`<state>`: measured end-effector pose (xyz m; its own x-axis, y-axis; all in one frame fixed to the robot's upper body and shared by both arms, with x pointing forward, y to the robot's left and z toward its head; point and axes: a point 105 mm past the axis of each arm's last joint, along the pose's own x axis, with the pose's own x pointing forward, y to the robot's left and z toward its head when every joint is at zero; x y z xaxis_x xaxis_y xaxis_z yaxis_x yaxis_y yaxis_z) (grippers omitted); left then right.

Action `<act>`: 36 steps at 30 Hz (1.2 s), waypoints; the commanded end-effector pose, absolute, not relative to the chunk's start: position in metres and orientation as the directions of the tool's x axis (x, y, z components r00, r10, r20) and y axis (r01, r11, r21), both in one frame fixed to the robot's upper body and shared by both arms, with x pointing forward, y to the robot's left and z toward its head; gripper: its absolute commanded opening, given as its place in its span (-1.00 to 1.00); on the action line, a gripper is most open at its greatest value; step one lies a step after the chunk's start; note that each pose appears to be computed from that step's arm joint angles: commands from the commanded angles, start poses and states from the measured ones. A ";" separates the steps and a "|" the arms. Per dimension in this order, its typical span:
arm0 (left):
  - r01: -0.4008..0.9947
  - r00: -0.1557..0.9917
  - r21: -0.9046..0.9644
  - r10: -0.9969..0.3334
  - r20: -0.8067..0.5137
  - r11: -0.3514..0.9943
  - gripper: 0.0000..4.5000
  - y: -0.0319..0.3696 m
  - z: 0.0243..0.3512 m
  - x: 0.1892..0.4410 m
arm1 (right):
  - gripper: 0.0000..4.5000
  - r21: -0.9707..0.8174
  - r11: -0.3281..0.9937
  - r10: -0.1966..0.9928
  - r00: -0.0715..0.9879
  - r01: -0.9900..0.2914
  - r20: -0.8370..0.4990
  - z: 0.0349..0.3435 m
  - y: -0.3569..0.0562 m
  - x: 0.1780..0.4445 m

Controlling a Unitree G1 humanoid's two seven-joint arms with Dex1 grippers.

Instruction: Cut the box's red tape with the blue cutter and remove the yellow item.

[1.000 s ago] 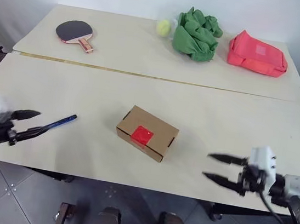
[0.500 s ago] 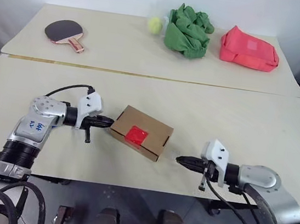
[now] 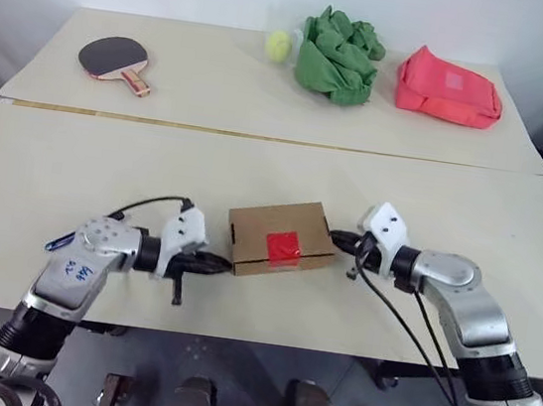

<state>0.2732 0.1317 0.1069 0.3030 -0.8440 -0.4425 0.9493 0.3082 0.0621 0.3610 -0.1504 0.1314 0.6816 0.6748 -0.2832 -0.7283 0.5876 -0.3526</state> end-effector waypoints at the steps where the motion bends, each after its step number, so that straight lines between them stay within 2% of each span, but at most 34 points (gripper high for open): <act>1: 0.923 0.384 0.154 -0.838 -0.389 0.352 -0.99 0.148 0.142 0.272 | -1.00 -0.452 0.618 0.628 0.750 -0.643 -0.208 0.159 -0.181 0.373; 4: 0.891 0.454 0.170 -0.836 -0.309 0.421 -0.99 0.171 0.177 0.283 | -1.00 -0.408 0.603 0.640 0.721 -0.686 -0.268 0.161 -0.202 0.361; 8: 0.867 0.497 0.200 -0.825 -0.270 0.457 -0.99 0.185 0.204 0.310 | -1.00 -0.185 0.468 0.749 0.499 -0.864 -0.436 0.142 -0.198 0.311; 11: 0.856 0.514 0.239 -0.804 -0.299 0.458 -0.99 0.177 0.198 0.346 | -1.00 0.015 0.336 0.809 0.280 -0.942 -0.517 0.131 -0.180 0.263; 14: 0.870 0.490 0.259 -0.794 -0.359 0.419 -0.99 0.161 0.177 0.369 | -1.00 0.081 0.301 0.831 0.220 -0.950 -0.511 0.127 -0.162 0.247; 17: 0.899 0.435 0.247 -0.809 -0.396 0.362 -0.99 0.137 0.159 0.383 | -1.00 0.037 0.384 0.827 0.326 -0.923 -0.458 0.124 -0.138 0.261; 19: 0.922 0.379 0.239 -0.831 -0.406 0.304 -0.99 0.126 0.152 0.382 | -1.00 -0.007 0.452 0.804 0.411 -0.892 -0.430 0.123 -0.130 0.276; 22: 0.964 0.256 0.180 -0.865 -0.432 0.196 -0.99 0.115 0.144 0.365 | -1.00 -0.059 0.543 0.763 0.522 -0.837 -0.380 0.126 -0.124 0.299; 27: 0.980 0.200 0.112 -0.876 -0.439 0.167 -0.99 0.111 0.136 0.344 | -1.00 -0.083 0.588 0.739 0.576 -0.804 -0.350 0.130 -0.123 0.316; 36: 0.952 0.302 0.067 -0.878 -0.372 0.299 -0.99 0.084 0.125 0.315 | -1.00 -0.170 0.533 0.764 0.557 -0.829 -0.325 0.136 -0.116 0.350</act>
